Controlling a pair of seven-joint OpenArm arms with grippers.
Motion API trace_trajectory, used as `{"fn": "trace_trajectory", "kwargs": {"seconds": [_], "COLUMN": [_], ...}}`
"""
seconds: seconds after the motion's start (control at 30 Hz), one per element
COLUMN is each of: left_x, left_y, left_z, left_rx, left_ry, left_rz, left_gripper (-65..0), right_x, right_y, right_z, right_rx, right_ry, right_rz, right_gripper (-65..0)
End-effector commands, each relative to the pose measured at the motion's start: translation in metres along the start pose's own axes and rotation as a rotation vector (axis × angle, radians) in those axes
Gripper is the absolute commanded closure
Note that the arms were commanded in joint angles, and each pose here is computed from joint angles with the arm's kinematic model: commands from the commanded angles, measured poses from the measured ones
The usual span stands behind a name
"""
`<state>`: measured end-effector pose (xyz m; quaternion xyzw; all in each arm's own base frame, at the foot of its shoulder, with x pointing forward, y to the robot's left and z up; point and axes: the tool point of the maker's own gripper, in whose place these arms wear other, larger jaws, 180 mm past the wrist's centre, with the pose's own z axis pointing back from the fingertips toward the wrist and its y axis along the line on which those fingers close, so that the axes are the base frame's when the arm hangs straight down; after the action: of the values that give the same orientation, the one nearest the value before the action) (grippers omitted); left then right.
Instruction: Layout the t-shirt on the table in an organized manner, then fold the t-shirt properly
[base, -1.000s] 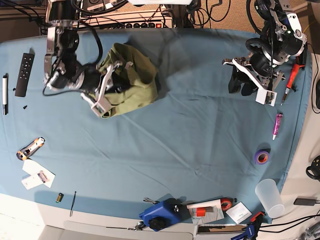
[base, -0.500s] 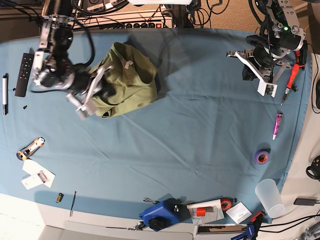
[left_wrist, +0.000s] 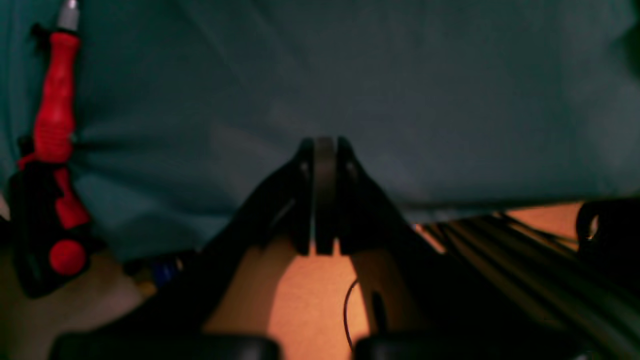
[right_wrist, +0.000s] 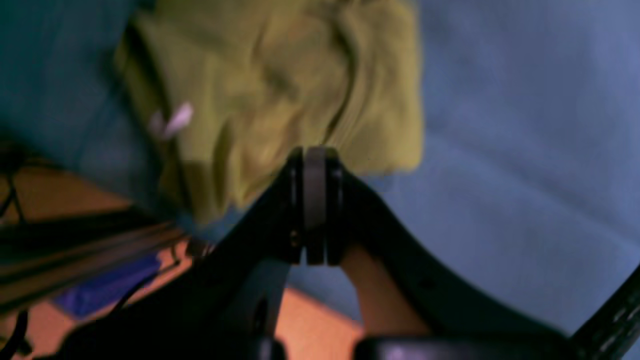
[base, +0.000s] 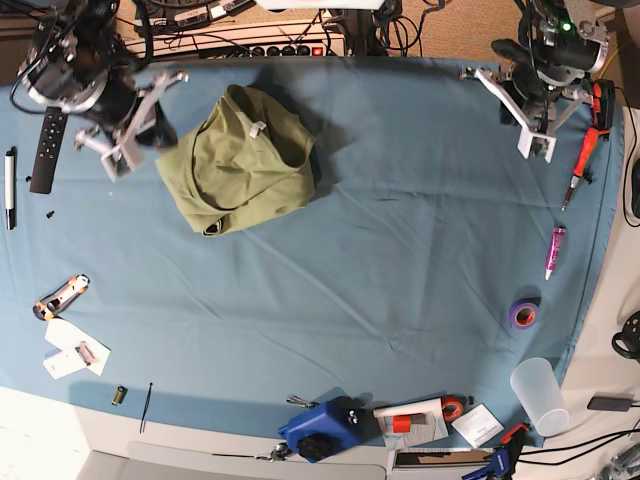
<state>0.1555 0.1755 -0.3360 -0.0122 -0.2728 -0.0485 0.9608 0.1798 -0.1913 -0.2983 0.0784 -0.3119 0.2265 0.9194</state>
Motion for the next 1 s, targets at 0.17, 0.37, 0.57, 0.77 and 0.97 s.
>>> {"fn": "trace_trajectory", "kwargs": {"seconds": [0.17,0.37,0.57,0.77,0.97], "left_x": [-0.044,-0.087,-0.126,-0.167,-0.227], "left_y": [0.009,0.020,0.014,0.006,0.001], "left_z": [0.013,0.029,0.047,0.045,0.035], "left_rx": [0.043,0.087,0.069,0.000,-0.068], "left_ry": [0.133,0.265,0.361,0.464,0.607], "left_rz": [-0.008,0.008,0.008,0.061,0.137], "left_gripper": [0.0,0.0,0.0,0.0,0.0], "right_x": [-0.048,-0.090,-0.124,-0.163,-0.221], "right_y": [0.024,0.046,0.054,0.055,0.063], "right_z": [0.011,0.024,0.039,0.041,0.038], "right_rx": [0.060,0.114,0.112,0.129,0.198], "right_ry": [0.133,0.260,0.383,0.487,0.620], "right_rz": [-0.032,-0.072,-0.083,-0.163,-0.292], "right_gripper": [0.0,0.0,0.0,0.0,0.0]}}
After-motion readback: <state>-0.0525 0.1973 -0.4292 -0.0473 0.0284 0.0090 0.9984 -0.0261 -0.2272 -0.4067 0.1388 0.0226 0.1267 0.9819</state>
